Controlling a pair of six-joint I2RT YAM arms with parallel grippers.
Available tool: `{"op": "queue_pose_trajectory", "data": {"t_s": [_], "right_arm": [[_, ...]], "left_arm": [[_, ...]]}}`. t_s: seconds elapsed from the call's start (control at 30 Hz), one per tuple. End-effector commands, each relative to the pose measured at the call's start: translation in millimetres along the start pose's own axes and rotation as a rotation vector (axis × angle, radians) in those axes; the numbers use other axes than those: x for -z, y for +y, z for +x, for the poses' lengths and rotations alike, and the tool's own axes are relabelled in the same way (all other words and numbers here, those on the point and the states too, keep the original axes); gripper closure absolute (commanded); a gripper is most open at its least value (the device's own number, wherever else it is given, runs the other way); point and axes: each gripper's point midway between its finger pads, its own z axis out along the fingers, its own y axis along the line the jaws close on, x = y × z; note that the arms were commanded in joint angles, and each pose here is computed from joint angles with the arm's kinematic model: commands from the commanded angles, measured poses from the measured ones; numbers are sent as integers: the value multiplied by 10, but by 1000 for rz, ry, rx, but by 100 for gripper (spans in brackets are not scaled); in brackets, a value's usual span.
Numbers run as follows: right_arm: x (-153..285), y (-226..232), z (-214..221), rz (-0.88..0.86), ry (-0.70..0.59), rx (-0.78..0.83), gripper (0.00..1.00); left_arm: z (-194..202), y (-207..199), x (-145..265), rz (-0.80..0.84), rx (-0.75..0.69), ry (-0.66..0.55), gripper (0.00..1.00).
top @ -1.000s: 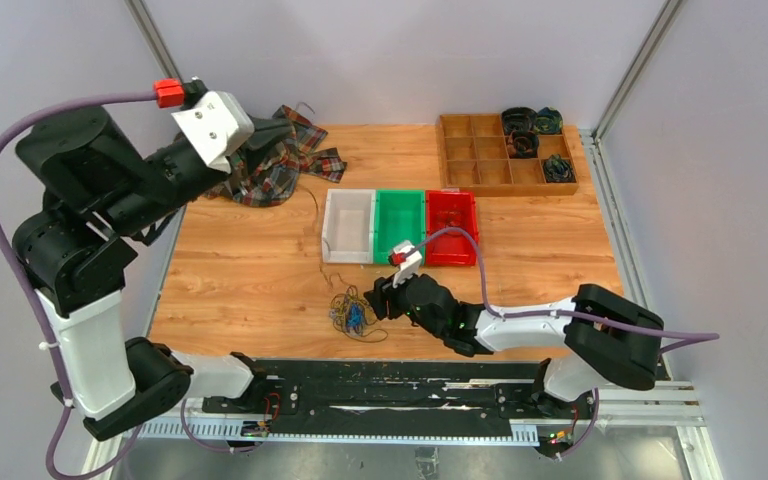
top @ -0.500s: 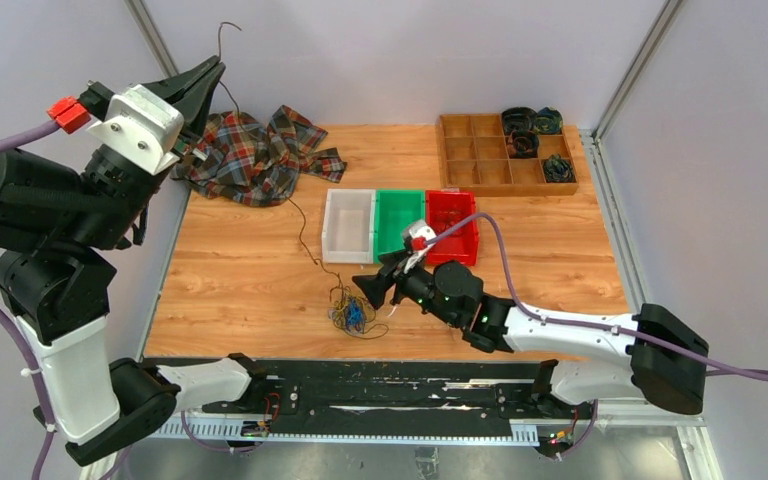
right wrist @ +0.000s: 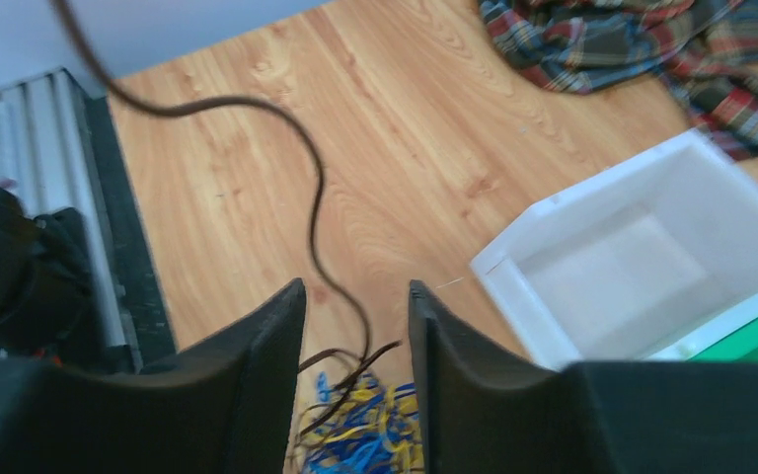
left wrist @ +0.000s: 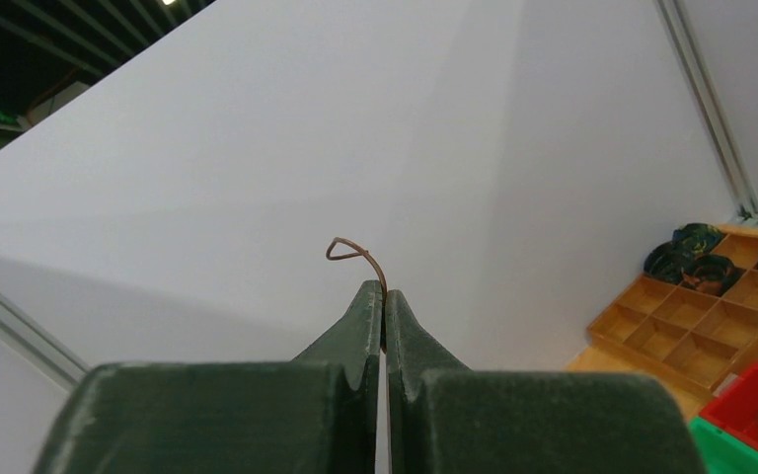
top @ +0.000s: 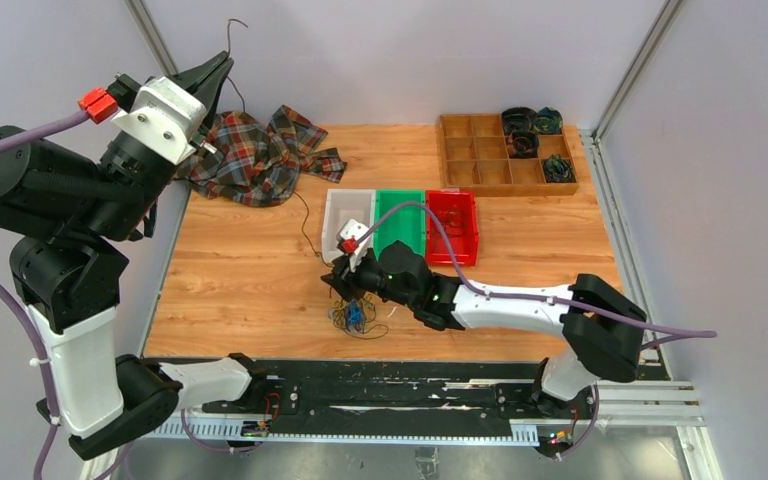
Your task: Untangle the cables
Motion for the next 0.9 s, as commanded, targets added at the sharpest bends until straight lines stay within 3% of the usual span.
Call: {"op": "queue_pose_trajectory", "data": {"t_s": [0.0,0.07,0.1,0.3,0.5,0.6,0.77,0.87], "right_arm": [[-48,-59,-394,41,-85,76,68],[11,-73,-588,51,-134,82,91],[57,-79,-683,56,-155,85,98],[469,-40,-1356,41,-298,87,99],[882,-43,-2008,37,-444,76,99],[1060,-50,-2275,22,-504,38,99],[1128,46,-2450,-37,-527,0,99],[1090,83,-2455,-58,-522,-27,99]], "left_arm": [[-39,74,97,-28,-13,-7,99],[102,-39,114,3,-7,32,99],[180,-100,143,22,-6,56,99],[842,-758,436,203,83,234,99],[1377,-1516,742,407,215,337,93],[1456,-1747,839,488,252,341,92],[1406,-2149,961,650,405,317,75],[1428,-2299,954,689,501,339,73]]}}
